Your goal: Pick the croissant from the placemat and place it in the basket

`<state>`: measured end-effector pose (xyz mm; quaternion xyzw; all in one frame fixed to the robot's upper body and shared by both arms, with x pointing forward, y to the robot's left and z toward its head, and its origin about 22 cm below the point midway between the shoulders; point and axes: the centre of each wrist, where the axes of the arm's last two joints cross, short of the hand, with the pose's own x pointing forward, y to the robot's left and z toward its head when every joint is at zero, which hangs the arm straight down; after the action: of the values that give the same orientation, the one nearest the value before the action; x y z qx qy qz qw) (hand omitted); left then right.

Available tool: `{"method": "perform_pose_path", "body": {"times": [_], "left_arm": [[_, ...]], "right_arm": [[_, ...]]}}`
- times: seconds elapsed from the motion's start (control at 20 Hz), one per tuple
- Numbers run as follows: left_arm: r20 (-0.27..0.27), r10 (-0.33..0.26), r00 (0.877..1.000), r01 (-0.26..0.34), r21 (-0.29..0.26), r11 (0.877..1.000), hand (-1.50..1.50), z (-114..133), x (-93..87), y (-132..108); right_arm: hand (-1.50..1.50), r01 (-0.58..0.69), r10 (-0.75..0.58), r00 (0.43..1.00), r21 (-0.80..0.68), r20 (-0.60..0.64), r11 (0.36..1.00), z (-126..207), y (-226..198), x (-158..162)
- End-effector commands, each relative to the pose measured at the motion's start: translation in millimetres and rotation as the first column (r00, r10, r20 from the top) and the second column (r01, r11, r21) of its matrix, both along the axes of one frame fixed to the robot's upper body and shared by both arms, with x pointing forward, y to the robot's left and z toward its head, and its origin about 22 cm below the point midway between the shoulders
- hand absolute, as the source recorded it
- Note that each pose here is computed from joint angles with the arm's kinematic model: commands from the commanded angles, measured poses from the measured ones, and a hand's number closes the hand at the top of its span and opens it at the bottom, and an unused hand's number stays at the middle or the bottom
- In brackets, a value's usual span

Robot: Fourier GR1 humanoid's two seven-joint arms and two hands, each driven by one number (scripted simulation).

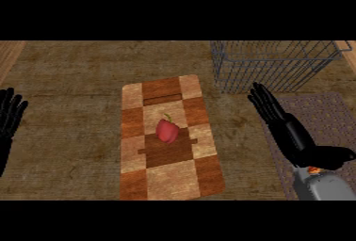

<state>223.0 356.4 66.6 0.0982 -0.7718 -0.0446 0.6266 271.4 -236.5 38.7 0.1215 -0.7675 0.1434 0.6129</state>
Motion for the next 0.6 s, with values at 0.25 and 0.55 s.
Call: {"method": "perform_pose_path", "body": {"times": [0.25,0.55], "left_arm": [[-0.588,0.047,0.807,-0.115,-0.079,0.99,0.0,-105.3,-31.3,-31.9],[-0.676,0.035,0.736,-0.112,-0.07,0.991,0.0,-117.5,-49.7,-44.3]], "right_arm": [[1.5,-0.358,0.365,0.931,-0.242,-0.018,0.902,46.0,4.2,37.2],[-1.5,-0.516,0.576,0.817,-0.487,-0.032,0.704,1.0,55.6,-31.8]]}}
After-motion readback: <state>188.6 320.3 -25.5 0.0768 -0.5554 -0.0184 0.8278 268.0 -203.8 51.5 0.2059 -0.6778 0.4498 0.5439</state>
